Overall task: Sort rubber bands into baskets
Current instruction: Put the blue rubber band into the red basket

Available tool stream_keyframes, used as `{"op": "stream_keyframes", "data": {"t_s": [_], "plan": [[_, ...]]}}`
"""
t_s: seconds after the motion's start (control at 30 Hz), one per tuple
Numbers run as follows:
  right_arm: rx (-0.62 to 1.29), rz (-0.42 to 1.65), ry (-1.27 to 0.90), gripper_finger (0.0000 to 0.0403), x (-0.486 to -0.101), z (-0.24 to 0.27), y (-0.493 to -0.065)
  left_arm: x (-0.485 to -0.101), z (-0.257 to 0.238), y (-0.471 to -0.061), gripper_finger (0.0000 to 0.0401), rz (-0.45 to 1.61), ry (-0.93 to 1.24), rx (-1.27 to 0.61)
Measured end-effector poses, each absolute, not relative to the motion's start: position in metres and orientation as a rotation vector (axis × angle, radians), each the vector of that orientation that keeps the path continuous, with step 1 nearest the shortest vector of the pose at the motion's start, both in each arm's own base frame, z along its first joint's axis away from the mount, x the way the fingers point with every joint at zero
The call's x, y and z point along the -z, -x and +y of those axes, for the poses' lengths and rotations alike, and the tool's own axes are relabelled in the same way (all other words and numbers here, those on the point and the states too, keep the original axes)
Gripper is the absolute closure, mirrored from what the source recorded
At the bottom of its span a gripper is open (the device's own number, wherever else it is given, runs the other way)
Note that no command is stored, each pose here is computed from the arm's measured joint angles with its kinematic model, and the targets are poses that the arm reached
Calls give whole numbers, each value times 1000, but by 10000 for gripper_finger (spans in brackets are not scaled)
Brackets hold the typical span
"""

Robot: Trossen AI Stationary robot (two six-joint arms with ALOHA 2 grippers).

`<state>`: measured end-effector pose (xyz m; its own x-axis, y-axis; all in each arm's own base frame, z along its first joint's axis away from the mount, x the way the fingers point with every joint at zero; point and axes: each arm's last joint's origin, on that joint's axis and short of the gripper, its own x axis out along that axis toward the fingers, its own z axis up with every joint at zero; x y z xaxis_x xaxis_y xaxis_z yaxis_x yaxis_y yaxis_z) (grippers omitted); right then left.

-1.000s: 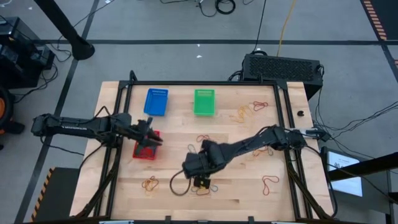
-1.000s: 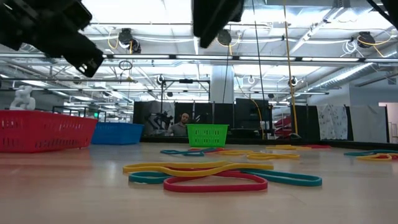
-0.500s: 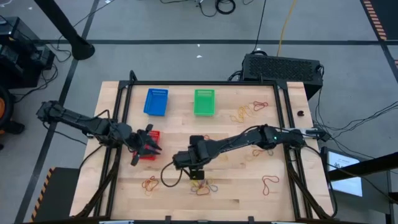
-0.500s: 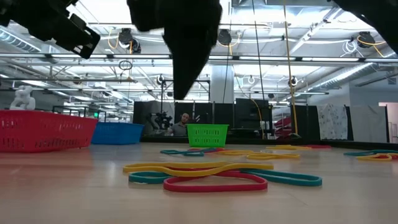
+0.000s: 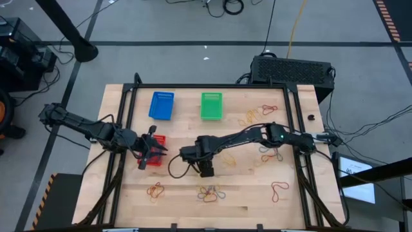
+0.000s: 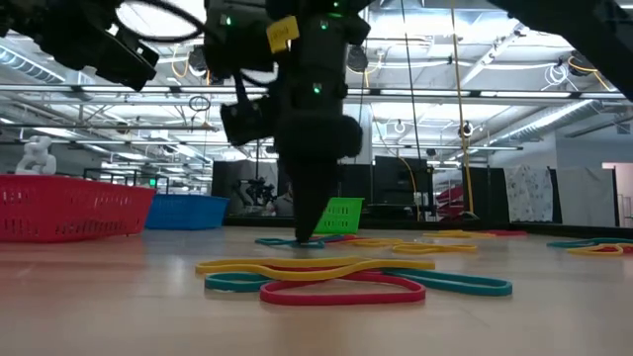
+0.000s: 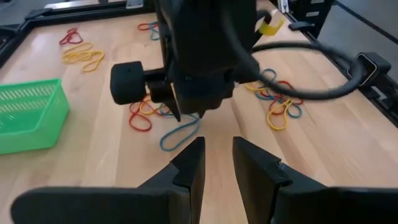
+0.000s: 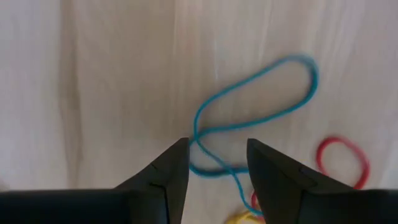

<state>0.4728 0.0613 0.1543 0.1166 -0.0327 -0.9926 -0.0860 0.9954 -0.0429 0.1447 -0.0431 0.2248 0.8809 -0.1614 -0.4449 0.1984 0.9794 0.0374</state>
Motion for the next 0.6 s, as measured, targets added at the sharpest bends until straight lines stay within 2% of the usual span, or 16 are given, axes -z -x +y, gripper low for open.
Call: {"op": "stream_keyframes", "data": {"t_s": [0.2,0.3,0.4,0.53,0.6], "plan": [[-90,1446,43,250,-142,60,-471,-222,-42,-143,311,491,-102,172],[-105,1431,23,257,-136,60,-470,-222,-38,-141,311,486,-150,51],[-84,1438,-6,291,-134,60,-469,-223,-32,-137,311,483,-183,-101],[-88,1438,-33,374,-136,61,-468,-224,-28,-131,311,488,-199,-153],[-85,1436,-41,393,-138,62,-469,-223,-27,-128,311,467,-198,-173]]}}
